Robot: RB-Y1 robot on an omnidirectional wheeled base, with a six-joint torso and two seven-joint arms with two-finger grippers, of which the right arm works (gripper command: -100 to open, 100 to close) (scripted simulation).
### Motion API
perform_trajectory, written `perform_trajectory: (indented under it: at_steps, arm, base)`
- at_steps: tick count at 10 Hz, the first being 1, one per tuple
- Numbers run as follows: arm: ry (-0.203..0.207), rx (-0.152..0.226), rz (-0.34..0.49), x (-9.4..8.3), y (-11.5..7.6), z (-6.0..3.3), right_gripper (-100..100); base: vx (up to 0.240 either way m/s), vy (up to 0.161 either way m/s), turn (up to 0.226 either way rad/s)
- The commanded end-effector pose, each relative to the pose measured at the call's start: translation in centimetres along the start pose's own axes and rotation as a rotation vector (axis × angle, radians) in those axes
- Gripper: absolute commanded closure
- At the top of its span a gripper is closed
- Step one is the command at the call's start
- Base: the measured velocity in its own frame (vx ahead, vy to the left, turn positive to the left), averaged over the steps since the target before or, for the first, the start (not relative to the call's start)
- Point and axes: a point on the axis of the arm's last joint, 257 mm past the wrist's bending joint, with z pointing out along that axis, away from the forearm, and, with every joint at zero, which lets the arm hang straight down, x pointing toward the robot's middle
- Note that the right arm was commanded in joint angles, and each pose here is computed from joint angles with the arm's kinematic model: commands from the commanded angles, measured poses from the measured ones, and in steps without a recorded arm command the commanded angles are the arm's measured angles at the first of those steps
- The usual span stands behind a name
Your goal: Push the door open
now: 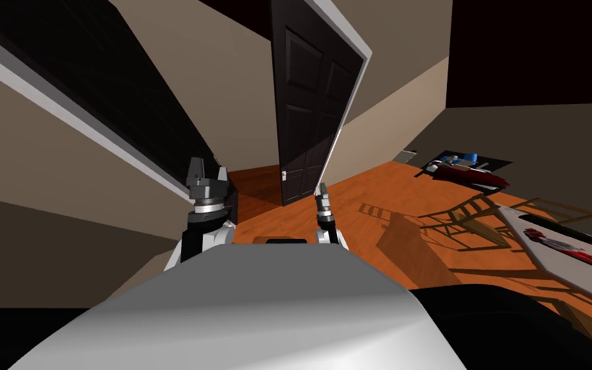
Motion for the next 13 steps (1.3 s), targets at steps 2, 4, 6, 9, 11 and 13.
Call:
perform_trajectory:
  at_steps: [2, 4, 6, 9, 11, 13]
  arm:
    - [0.031, 0.024, 0.037, 1.7, -1.6, -0.24, -100]
    - [0.056, 0.045, 0.065, 3.2, -2.9, -0.56, -100]
    - [0.082, 0.065, 0.092, 4.6, -4.2, -0.95, -100]
    - [0.109, 0.087, 0.118, 6.1, -5.4, -1.41, -100]
    - [0.136, 0.109, 0.143, 7.6, -6.6, -1.94, -100]
    - [0.164, 0.132, 0.167, 9.0, -7.8, -2.55, -100]
  base:
    - [0.091, 0.010, -0.056]
    - [0.106, 0.018, -0.048]
    - [0.107, 0.014, -0.054]
    - [0.070, 0.017, -0.034]
    - [0.082, 0.014, -0.057]
    - [0.095, 0.022, -0.048]
